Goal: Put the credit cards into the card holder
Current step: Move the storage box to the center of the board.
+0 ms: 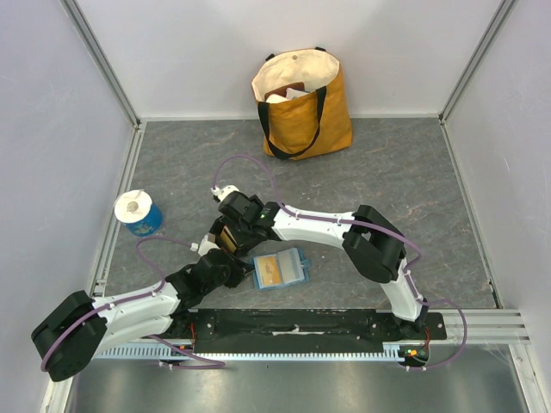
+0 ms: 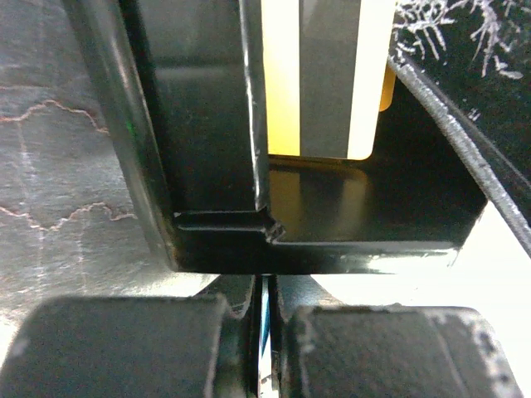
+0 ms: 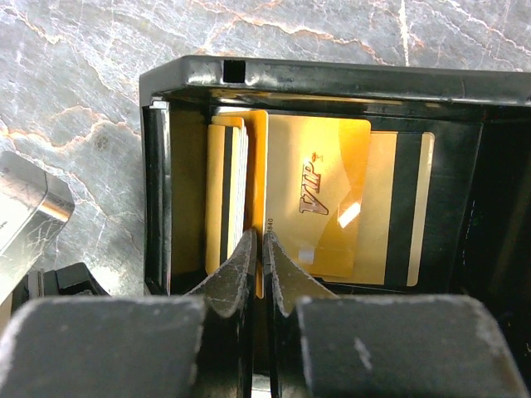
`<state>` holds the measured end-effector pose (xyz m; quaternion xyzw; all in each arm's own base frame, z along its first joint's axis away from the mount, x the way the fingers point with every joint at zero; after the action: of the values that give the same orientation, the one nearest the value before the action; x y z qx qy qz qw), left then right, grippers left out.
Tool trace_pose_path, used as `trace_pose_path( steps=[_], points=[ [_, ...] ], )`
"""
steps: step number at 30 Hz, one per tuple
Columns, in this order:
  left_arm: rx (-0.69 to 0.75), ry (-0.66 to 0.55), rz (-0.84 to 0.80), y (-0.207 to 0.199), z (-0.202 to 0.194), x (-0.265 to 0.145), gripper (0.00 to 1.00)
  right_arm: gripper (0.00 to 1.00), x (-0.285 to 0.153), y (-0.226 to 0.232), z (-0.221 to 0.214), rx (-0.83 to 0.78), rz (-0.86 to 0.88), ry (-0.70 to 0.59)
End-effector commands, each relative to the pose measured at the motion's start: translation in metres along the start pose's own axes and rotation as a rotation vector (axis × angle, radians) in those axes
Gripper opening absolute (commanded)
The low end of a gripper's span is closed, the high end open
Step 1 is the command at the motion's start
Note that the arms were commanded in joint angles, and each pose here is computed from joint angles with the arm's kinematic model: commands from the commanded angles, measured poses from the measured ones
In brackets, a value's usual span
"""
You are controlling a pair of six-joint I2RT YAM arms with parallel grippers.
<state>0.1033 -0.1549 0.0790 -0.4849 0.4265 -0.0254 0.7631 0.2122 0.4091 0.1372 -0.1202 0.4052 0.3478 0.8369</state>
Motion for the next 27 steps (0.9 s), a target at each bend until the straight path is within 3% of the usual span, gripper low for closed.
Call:
trace_pose_path(
  steps=[1,13,22,27],
  points=[
    [0.058,-0.014,0.138,0.032,0.000,0.000,0.02,0.10,0.002,0.005,0.003,-0.014,0.033,0.012],
    [0.046,-0.036,0.161,0.035,0.003,-0.004,0.02,0.04,-0.014,0.021,0.004,-0.057,0.002,-0.037],
    [0.041,-0.049,0.183,0.039,0.004,-0.009,0.02,0.00,-0.007,0.013,-0.012,-0.063,-0.258,-0.028],
    [0.039,-0.049,0.177,0.038,0.004,-0.010,0.02,0.00,-0.016,0.012,-0.009,-0.080,-0.237,-0.050]
  ],
)
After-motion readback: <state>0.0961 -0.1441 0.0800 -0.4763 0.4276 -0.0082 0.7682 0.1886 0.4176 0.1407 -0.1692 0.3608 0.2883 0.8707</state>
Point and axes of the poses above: each gripper's point midway between its finger pads, its own x axis out along the fingers, its own y axis along the line the jaws close on, z = x × y, the point moved 10 cm from there along -x, back along the fingers, and after that the axes turned 2 degrees about -x, right-handed, at the moved point
